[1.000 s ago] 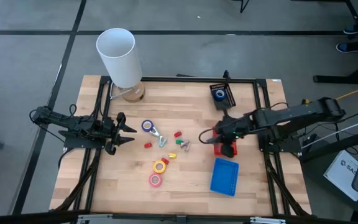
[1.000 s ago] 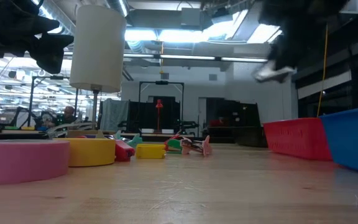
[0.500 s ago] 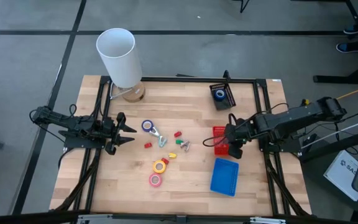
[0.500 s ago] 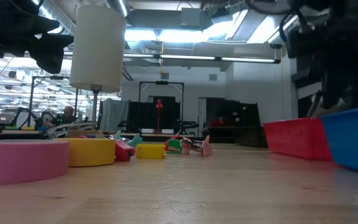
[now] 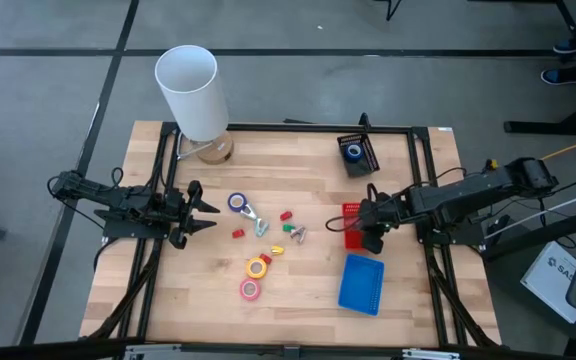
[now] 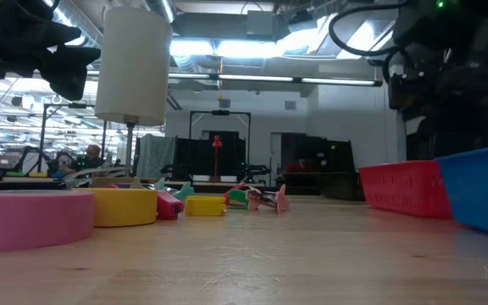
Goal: Pick and place Stapler, Stapler remover, tape
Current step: Put the gray staple remover into the red basket, then put the pink staple remover into the red basket
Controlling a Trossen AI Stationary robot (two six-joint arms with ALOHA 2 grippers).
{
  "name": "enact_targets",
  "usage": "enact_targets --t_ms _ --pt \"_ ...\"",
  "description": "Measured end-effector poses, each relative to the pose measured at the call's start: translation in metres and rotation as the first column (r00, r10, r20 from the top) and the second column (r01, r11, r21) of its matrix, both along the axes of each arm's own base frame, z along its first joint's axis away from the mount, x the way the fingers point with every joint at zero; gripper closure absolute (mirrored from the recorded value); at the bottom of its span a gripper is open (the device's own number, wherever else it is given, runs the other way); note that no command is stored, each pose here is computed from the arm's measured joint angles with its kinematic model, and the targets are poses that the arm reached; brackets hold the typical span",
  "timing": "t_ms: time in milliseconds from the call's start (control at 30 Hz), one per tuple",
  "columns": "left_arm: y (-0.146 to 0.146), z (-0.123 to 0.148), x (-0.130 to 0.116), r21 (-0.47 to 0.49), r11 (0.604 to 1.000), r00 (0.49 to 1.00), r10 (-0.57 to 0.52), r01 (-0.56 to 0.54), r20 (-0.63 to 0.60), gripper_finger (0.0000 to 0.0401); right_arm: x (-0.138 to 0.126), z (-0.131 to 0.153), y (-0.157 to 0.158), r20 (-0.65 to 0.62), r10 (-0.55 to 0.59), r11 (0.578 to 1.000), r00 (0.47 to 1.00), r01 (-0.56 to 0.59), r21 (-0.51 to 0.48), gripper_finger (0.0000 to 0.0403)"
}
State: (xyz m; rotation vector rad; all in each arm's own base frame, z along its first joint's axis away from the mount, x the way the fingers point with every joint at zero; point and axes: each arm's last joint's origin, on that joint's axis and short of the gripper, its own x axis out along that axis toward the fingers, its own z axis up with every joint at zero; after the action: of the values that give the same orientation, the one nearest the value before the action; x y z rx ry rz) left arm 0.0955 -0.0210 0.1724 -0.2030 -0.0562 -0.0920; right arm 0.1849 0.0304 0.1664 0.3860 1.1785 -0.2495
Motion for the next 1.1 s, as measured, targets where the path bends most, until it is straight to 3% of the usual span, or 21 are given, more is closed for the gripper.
enact_targets --t_ms 333,600,767,1100 --pt "0.000 0.000 0.000 0.000 1.000 1.000 0.000 0.000 0.000 0.0232 0.001 0.000 -0.007 0.003 -0.004 1.000 1.000 0.004 -0.012 0.0258" --pt "0.000 0.000 0.000 0.000 1.000 1.000 0.000 0.000 0.000 0.0232 0.005 0.007 -0.007 0.002 0.172 0.982 0.985 -0.171 -0.083 0.0177" --pt "0.000 0.000 0.000 0.000 1.000 1.000 0.000 0.000 0.000 0.0232 0.011 0.029 -0.006 -0.007 0.256 0.960 0.967 -0.255 -0.117 0.0166" --pt "0.000 0.000 0.000 0.000 1.000 1.000 0.000 0.000 0.000 0.0232 0.033 0.067 -0.003 0.095 0.297 0.947 0.950 -0.280 -0.158 0.0179"
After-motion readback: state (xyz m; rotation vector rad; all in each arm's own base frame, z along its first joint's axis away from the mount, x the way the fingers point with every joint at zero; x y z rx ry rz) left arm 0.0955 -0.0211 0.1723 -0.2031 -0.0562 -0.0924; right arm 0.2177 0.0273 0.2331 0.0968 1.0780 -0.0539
